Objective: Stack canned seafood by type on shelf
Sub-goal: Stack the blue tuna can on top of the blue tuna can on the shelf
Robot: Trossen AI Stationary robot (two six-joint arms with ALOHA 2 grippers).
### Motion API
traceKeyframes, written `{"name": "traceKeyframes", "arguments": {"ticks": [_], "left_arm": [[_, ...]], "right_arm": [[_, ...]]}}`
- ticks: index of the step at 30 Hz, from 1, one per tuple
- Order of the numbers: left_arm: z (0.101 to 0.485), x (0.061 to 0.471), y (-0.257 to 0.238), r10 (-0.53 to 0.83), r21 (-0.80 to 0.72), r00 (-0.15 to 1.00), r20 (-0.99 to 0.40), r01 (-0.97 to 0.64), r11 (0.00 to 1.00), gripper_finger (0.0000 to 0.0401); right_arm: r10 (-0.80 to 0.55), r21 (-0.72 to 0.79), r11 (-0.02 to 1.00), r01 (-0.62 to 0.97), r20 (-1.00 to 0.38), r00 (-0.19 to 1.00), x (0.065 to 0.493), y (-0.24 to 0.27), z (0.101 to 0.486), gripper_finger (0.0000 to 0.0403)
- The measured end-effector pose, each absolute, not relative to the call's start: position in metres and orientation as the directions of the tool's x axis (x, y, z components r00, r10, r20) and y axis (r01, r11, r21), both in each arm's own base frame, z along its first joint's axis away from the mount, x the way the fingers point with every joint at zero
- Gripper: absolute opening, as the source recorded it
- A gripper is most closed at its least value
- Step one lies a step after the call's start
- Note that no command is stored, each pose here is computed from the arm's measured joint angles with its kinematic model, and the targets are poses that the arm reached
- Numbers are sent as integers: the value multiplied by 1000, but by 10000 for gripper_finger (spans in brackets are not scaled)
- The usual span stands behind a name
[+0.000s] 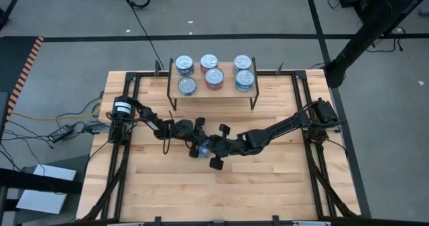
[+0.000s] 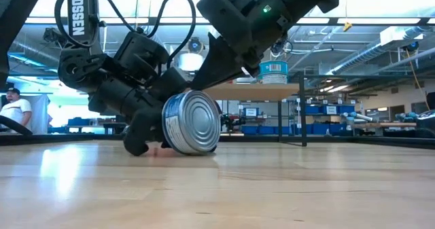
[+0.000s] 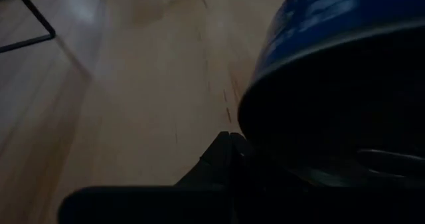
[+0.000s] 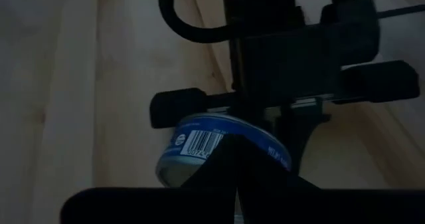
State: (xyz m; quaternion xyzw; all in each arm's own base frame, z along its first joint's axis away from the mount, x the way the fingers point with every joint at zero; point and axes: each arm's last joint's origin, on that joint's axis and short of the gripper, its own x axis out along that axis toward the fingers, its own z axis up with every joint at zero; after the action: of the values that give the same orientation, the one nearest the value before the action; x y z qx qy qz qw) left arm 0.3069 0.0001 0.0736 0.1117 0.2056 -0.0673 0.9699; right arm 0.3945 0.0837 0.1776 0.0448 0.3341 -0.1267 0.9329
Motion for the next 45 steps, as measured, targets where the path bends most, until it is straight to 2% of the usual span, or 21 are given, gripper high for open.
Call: {"name": "traceKeyframes", "arguments": {"ticks": [19,29,38,45], "left_arm": [[74,307,0,-85,196,907,-411,180,964,5],[77,306,2,1,248,903,-430,117,962,5],[97,296,6,145,339,870,-471,27,940,5],[108,278,8,212,405,880,-425,-24,914,5]], "right_arm": [[-215,-9,962,272,-639,739,394,83,176,11],[-212,-7,963,270,-641,738,394,83,176,11],[-208,-5,964,267,-641,739,394,83,176,11],[-207,-3,964,267,-640,740,394,83,176,11]]}}
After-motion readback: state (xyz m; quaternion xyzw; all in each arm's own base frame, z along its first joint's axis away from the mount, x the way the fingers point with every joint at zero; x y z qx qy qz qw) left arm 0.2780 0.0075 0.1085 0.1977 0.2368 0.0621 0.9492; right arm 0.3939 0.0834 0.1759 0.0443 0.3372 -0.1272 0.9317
